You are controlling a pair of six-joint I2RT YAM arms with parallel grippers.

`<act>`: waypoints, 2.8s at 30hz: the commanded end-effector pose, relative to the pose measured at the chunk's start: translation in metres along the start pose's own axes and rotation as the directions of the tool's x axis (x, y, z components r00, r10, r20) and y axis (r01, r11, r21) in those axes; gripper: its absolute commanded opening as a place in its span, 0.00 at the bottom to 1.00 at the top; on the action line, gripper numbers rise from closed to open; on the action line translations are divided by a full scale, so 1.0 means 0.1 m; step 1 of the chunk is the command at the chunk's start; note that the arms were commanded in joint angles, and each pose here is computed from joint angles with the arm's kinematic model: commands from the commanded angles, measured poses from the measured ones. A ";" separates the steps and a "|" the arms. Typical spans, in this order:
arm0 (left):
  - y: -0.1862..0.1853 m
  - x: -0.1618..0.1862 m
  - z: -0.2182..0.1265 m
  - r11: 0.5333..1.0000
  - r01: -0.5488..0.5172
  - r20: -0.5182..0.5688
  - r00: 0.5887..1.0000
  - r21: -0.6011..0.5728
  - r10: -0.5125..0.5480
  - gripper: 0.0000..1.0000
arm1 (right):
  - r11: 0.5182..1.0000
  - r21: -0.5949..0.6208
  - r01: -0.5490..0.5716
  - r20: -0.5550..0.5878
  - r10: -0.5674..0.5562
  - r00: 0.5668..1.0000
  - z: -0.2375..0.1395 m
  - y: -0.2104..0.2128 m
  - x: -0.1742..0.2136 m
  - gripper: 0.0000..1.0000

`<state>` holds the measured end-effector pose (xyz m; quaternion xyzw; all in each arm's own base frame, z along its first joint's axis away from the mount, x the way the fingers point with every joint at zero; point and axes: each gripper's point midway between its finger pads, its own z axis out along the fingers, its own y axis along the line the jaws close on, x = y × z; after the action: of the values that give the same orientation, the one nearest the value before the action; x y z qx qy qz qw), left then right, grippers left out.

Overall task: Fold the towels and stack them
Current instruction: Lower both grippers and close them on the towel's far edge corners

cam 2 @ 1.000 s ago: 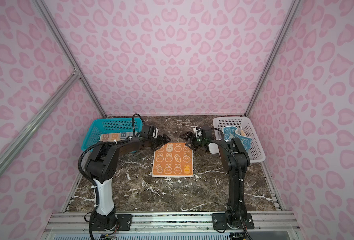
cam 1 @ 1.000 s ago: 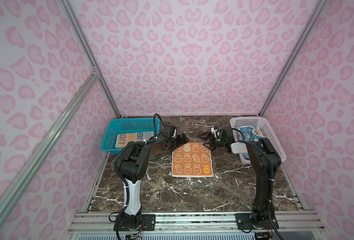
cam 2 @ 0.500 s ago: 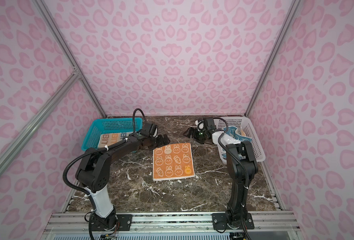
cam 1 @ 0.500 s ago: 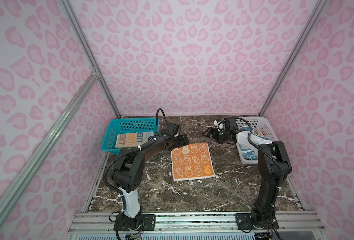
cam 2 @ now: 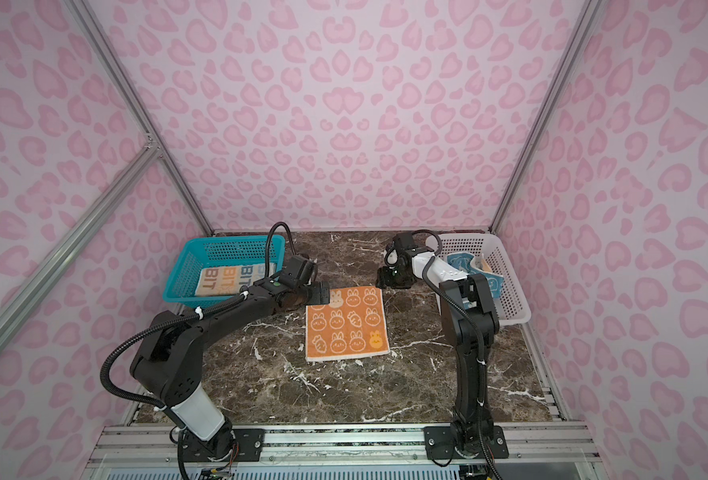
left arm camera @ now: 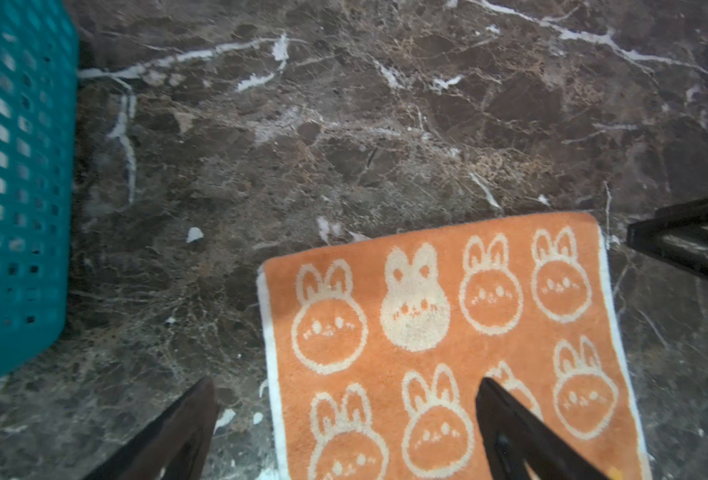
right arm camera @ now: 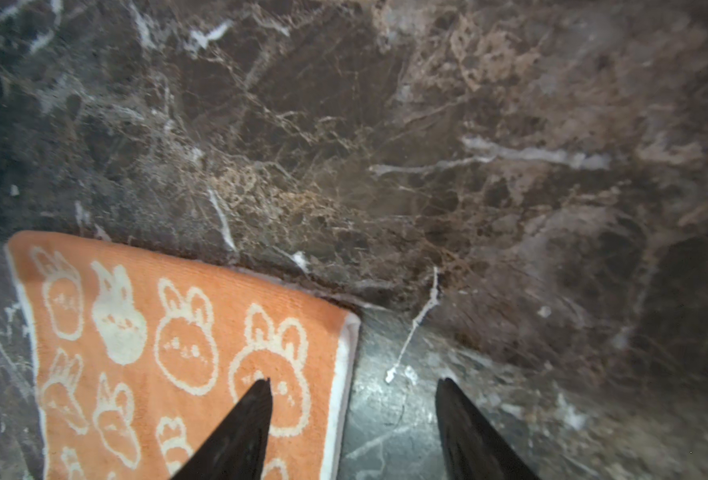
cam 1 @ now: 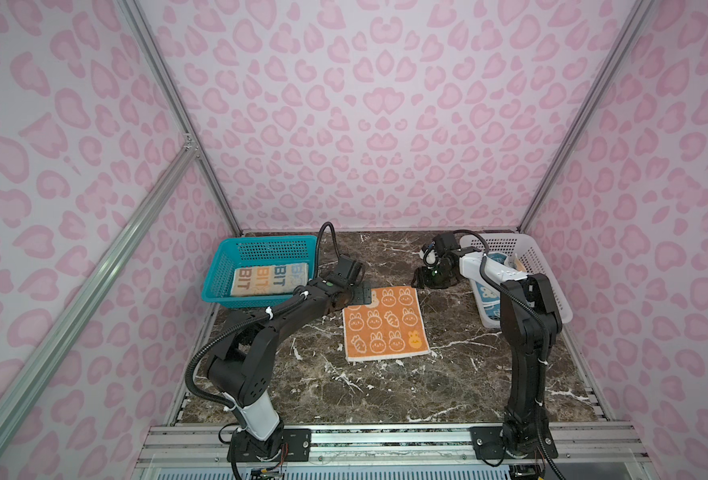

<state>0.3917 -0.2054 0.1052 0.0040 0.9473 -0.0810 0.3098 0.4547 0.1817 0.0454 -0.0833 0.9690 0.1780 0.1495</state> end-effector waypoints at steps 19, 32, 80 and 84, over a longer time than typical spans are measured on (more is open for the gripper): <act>0.07 0.13 0.12 1.000 0.025 -0.093 0.995 0.009 -0.024 0.98 | 0.996 0.057 0.065 -0.120 -0.058 0.991 0.43 -0.02 0.18 0.30; 0.05 0.13 0.38 0.992 0.065 -0.238 0.971 0.112 -0.036 0.99 | 0.997 0.050 0.052 -0.115 -0.046 0.992 0.36 -0.04 0.19 0.00; 0.41 0.27 0.96 0.997 0.060 -0.397 0.917 0.038 -0.041 0.26 | 0.997 0.042 0.058 -0.126 -0.052 0.991 0.38 -0.01 0.22 0.00; 0.43 0.30 0.98 0.998 0.057 -0.405 0.913 0.030 -0.040 0.20 | 0.997 0.041 0.060 -0.124 -0.054 0.991 0.37 0.00 0.22 0.00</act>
<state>0.4446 -0.1856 0.0194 0.0036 0.9821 -0.1198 0.1452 0.4622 0.2018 0.0201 -0.1223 0.9686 0.1664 0.1381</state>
